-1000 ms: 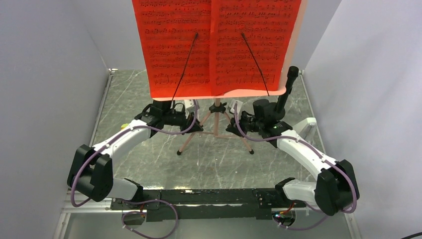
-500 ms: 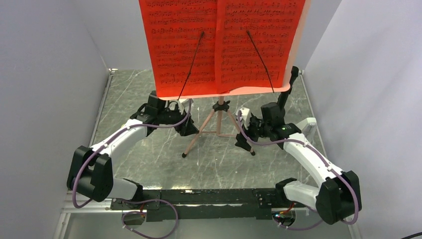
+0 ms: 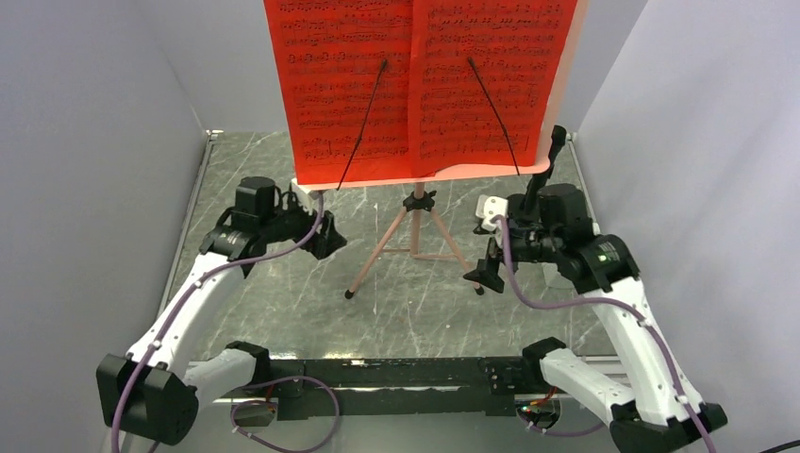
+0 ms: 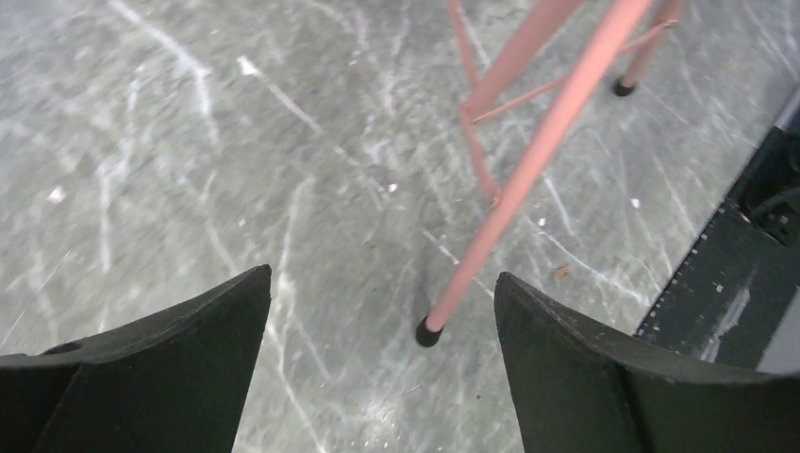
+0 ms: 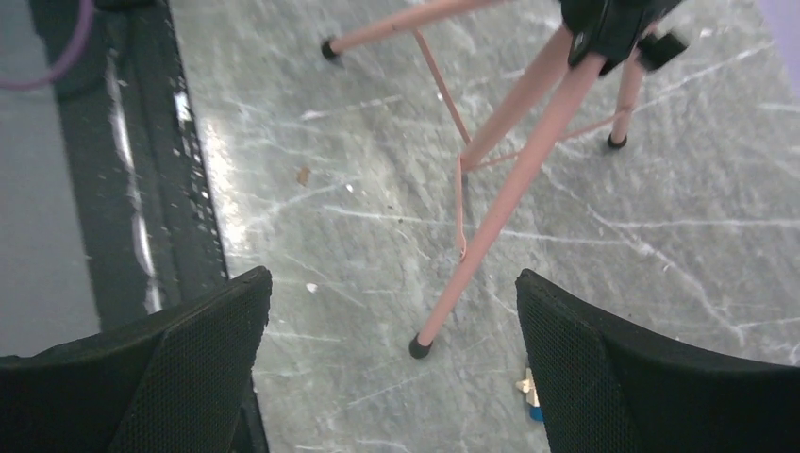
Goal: Pack up the instrument practice props
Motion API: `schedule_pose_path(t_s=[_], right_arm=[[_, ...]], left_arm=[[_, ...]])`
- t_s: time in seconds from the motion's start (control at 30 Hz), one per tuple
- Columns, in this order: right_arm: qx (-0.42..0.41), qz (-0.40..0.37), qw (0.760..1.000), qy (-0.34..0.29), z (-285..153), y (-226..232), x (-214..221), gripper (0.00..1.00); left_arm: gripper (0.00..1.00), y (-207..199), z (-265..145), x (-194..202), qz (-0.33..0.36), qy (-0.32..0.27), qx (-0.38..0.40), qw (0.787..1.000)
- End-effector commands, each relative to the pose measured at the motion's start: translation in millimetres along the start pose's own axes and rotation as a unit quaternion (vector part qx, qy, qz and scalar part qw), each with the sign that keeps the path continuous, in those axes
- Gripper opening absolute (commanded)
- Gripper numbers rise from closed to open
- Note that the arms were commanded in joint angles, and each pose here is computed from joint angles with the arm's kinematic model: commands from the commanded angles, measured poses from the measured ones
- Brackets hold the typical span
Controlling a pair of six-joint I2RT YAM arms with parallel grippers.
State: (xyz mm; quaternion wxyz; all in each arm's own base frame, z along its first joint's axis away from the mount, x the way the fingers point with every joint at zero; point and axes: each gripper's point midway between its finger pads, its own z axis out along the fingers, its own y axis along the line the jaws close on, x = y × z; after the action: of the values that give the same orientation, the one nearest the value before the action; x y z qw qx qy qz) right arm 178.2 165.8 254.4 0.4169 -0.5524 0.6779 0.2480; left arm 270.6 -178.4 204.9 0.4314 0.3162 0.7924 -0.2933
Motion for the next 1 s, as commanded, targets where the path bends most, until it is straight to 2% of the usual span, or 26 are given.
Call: schedule_pose_path(t_s=[0.0, 0.1, 0.17, 0.3, 0.37, 0.47, 0.67, 0.83, 0.9, 0.93, 0.97], right_arm=[[-0.040, 0.037, 0.998, -0.043, -32.1, 34.8, -39.8, 1.00], [-0.056, 0.037, 0.995, -0.076, -49.5, 38.6, -77.5, 1.00], [-0.062, 0.032, 0.993, -0.098, -59.4, 35.7, -104.2, 1.00], [-0.078, 0.013, 0.985, -0.156, -78.3, 29.2, -162.1, 1.00], [-0.089, 0.006, 0.979, -0.183, -85.6, 27.4, -186.8, 1.00], [-0.112, -0.005, 0.969, -0.221, -95.6, 26.4, -221.3, 0.99], [-0.136, -0.045, 0.949, -0.282, -104.9, 19.2, -284.3, 0.99], [-0.106, -0.062, 0.940, -0.318, -101.9, 9.5, -327.4, 1.00], [-0.083, -0.049, 0.941, -0.324, -98.7, 6.3, -335.2, 1.00], [-0.084, -0.043, 0.941, -0.325, -95.6, 9.1, -336.8, 1.00], [-0.077, -0.034, 0.942, -0.323, -93.0, 8.1, -336.3, 1.00]], left_arm=[[0.91, 22.1, -24.5, 26.2, -0.043, 0.040, -0.078, 0.995], [0.95, 36.8, -47.4, 11.7, -0.078, 0.009, -0.133, 0.988], [0.99, 52.5, -68.5, -0.2, -0.138, -0.023, -0.183, 0.973], [0.99, 55.1, -99.1, -14.7, -0.226, -0.059, -0.187, 0.954], [0.99, 53.7, -114.0, -19.0, -0.248, -0.062, -0.180, 0.950], [0.99, 57.3, -142.5, -39.6, -0.240, -0.092, -0.194, 0.947], [0.99, 60.6, -210.7, -153.0, -0.159, -0.239, -0.273, 0.918], [0.99, 54.3, -253.2, -232.6, -0.126, -0.324, -0.231, 0.909], [0.99, 38.5, -267.5, -260.4, -0.102, -0.346, -0.173, 0.917], [0.98, 21.2, -271.3, -271.7, -0.065, -0.345, -0.112, 0.930], [0.97, 13.1, -270.0, -268.2, -0.098, -0.333, -0.055, 0.936]])
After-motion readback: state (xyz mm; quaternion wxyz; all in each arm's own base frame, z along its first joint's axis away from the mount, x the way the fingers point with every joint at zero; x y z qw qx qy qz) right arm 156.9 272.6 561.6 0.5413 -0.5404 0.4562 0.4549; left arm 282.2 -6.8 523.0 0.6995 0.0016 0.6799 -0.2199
